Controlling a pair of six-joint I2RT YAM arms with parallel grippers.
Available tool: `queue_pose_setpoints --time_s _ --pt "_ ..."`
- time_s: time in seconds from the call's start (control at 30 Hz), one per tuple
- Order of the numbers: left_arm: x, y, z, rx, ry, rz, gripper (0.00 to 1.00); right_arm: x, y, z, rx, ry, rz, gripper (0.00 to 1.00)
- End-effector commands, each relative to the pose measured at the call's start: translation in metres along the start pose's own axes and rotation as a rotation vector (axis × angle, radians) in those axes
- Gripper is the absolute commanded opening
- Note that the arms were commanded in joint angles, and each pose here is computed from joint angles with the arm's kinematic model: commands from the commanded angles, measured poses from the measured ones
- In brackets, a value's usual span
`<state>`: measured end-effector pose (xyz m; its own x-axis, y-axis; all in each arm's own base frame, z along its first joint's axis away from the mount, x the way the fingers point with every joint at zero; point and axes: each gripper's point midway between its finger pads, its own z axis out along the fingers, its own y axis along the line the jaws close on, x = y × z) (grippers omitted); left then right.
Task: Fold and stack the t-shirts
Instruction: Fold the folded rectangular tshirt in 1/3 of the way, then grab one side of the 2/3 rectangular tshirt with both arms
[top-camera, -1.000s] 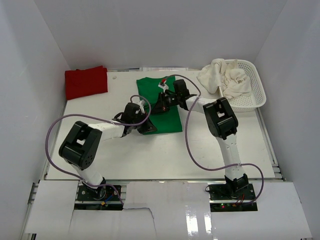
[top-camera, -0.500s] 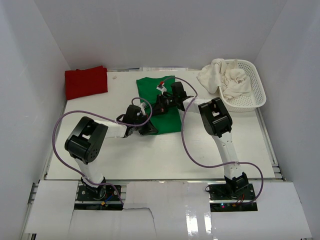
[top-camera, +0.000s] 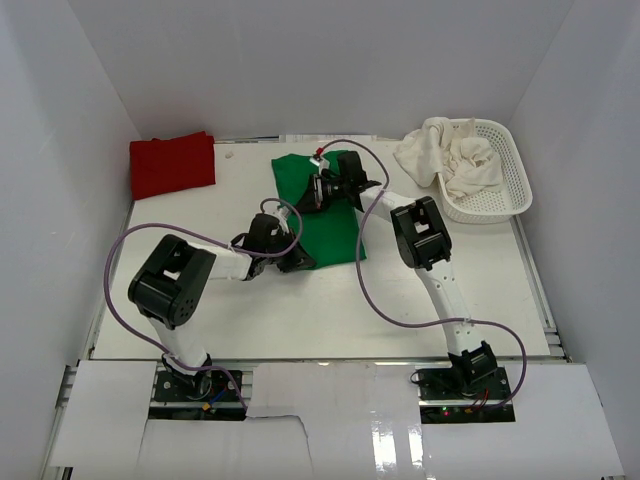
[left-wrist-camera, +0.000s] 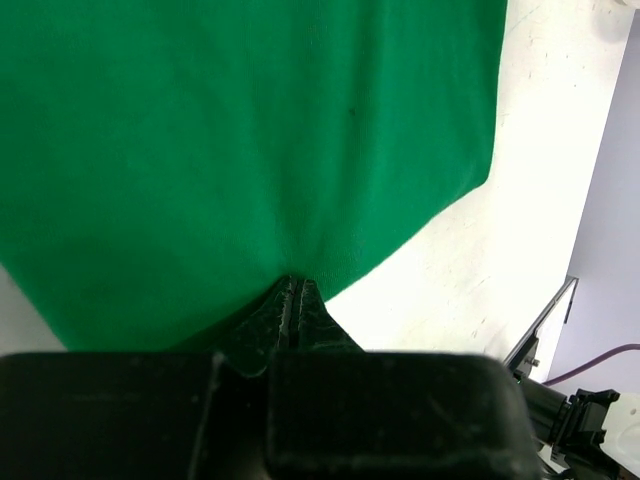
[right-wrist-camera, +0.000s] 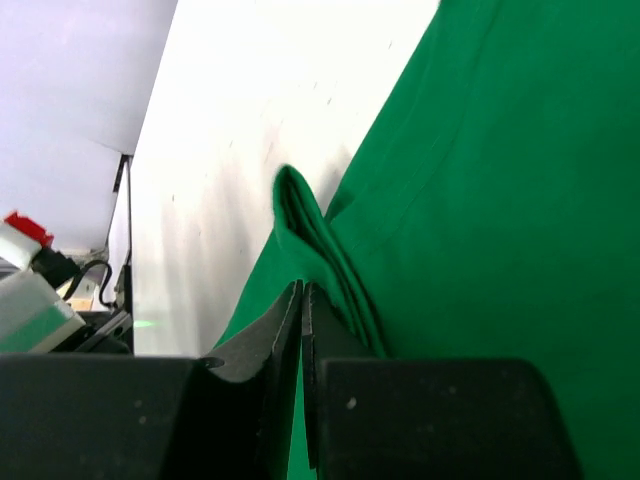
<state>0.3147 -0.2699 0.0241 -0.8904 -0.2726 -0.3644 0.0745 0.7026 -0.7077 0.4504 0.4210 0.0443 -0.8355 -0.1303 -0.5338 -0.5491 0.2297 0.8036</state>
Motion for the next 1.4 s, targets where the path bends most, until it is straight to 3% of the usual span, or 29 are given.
queue_pose_setpoints --time_s 0.0,0.23,0.47,0.57,0.6,0.63,0.73,0.77,0.8,0.83,0.97,1.07,1.2,1.37 --pt "0.03 0.024 -0.01 -0.08 0.079 -0.029 0.0 -0.036 -0.014 -0.005 0.034 -0.079 -0.068 0.09" --pt "0.034 0.021 -0.019 -0.069 0.074 -0.026 0.0 -0.087 -0.007 -0.024 0.003 -0.208 -0.173 0.08" --pt "0.024 0.005 -0.027 -0.035 0.053 -0.014 0.0 -0.129 0.095 -0.067 -0.049 -0.28 -0.404 0.08" --pt "0.017 -0.004 -0.032 -0.028 0.042 -0.001 0.0 -0.114 0.107 -0.078 -0.011 -0.24 -0.392 0.09" --pt "0.012 -0.012 -0.037 -0.012 0.028 0.012 0.0 -0.113 0.124 -0.089 0.009 -0.235 -0.409 0.15" --pt "0.009 -0.017 -0.041 -0.006 0.026 0.016 0.0 -0.105 0.135 -0.098 0.024 -0.227 -0.409 0.32" --pt "-0.006 -0.044 -0.059 0.043 -0.018 0.054 0.04 -0.08 0.134 -0.11 0.088 -0.194 -0.375 0.48" --pt "-0.016 -0.058 -0.067 0.064 -0.037 0.068 0.05 -0.059 0.126 -0.112 0.104 -0.163 -0.336 0.49" --pt "-0.022 -0.062 -0.074 0.046 -0.057 0.077 0.12 -0.056 0.139 -0.121 0.102 -0.164 -0.345 0.5" --pt "-0.029 -0.069 -0.082 0.046 -0.083 0.088 0.33 -0.047 0.139 -0.125 0.104 -0.149 -0.324 0.53" --pt "-0.056 -0.092 -0.125 0.035 -0.174 0.12 0.78 0.007 0.133 -0.143 0.141 -0.029 -0.175 0.55" --pt "-0.06 -0.079 -0.135 0.008 -0.169 0.093 0.9 0.041 0.124 -0.153 0.181 0.021 -0.093 0.59" --pt "-0.033 -0.04 -0.128 -0.018 -0.091 0.015 0.94 0.09 0.103 -0.166 0.25 0.063 0.043 0.6" --pt "-0.011 -0.015 -0.121 -0.017 -0.065 -0.02 0.98 0.12 0.092 -0.178 0.296 0.085 0.129 0.61"
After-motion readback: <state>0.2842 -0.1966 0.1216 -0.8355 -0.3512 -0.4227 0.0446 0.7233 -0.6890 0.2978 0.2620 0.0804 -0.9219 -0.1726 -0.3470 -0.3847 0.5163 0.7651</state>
